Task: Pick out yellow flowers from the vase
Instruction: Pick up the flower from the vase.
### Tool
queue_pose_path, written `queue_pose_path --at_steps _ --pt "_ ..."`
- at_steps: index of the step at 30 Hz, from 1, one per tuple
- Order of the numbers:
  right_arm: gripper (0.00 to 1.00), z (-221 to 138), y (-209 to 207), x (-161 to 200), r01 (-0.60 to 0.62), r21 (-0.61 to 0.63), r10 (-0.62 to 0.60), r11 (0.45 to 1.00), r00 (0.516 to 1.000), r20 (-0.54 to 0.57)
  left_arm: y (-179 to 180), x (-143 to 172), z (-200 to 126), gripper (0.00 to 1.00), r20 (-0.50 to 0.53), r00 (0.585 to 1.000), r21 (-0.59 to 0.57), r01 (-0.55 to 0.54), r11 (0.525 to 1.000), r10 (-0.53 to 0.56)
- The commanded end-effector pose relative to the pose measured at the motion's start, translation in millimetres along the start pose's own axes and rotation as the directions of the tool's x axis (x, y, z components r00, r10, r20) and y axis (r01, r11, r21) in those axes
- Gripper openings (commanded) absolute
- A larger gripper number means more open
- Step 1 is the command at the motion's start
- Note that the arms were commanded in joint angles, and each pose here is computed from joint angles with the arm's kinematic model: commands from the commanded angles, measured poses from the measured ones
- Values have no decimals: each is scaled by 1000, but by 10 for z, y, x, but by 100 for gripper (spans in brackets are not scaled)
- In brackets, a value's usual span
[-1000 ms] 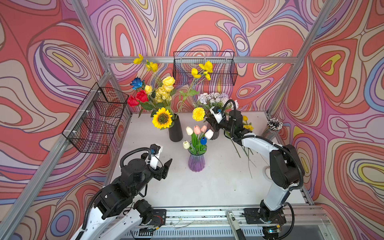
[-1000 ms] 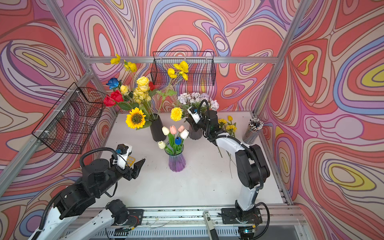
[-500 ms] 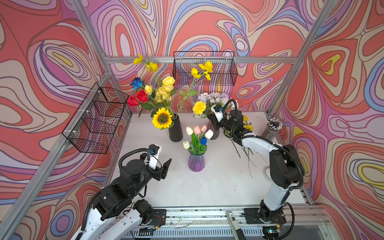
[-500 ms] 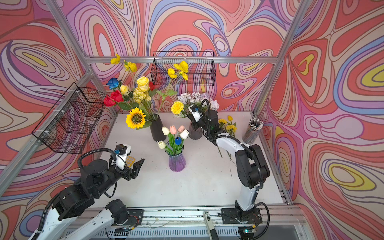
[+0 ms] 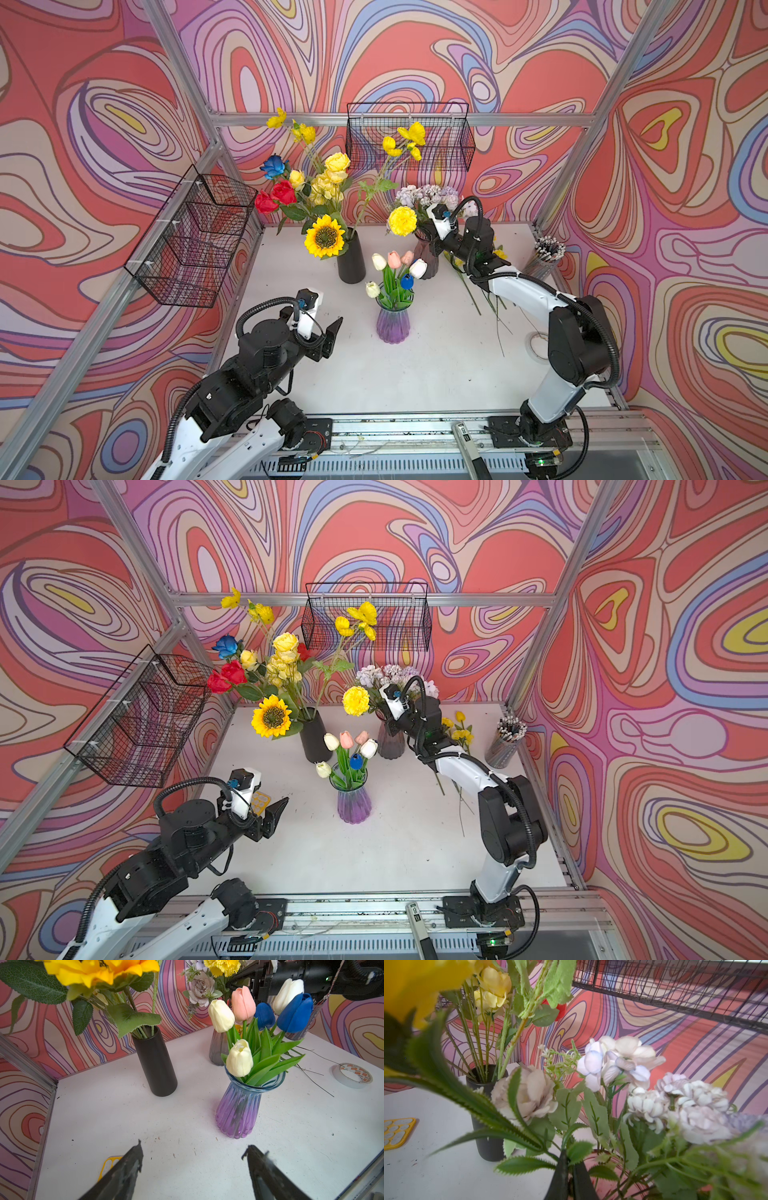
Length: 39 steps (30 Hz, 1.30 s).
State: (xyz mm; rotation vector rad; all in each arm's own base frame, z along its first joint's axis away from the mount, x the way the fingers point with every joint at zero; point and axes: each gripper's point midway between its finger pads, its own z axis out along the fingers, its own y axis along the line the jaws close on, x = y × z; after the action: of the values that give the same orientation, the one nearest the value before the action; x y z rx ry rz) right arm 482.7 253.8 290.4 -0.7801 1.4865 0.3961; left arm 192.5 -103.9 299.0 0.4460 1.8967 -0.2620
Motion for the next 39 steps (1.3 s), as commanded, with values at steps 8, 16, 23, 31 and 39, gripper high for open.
queue_pose_path --at_steps 8,16,23,31,39 --pt "31 -31 132 161 103 -80 -111 991 989 -98 63 -5 -56 82 9 1000 -27 -2 1000 3" --pt "42 -118 264 234 198 -151 -214 968 972 -98 65 -44 -52 82 -9 1000 -31 -17 999 17" --pt "45 -9 215 204 210 -119 -216 970 976 -39 69 -109 -20 83 -30 999 -41 -31 999 30" --pt "42 193 182 302 204 -125 -207 971 978 -16 93 -121 -51 82 -26 1000 -51 -17 999 16" --pt "35 228 212 288 196 -143 -198 970 980 3 127 -91 -109 82 -18 1000 -62 -8 998 6"
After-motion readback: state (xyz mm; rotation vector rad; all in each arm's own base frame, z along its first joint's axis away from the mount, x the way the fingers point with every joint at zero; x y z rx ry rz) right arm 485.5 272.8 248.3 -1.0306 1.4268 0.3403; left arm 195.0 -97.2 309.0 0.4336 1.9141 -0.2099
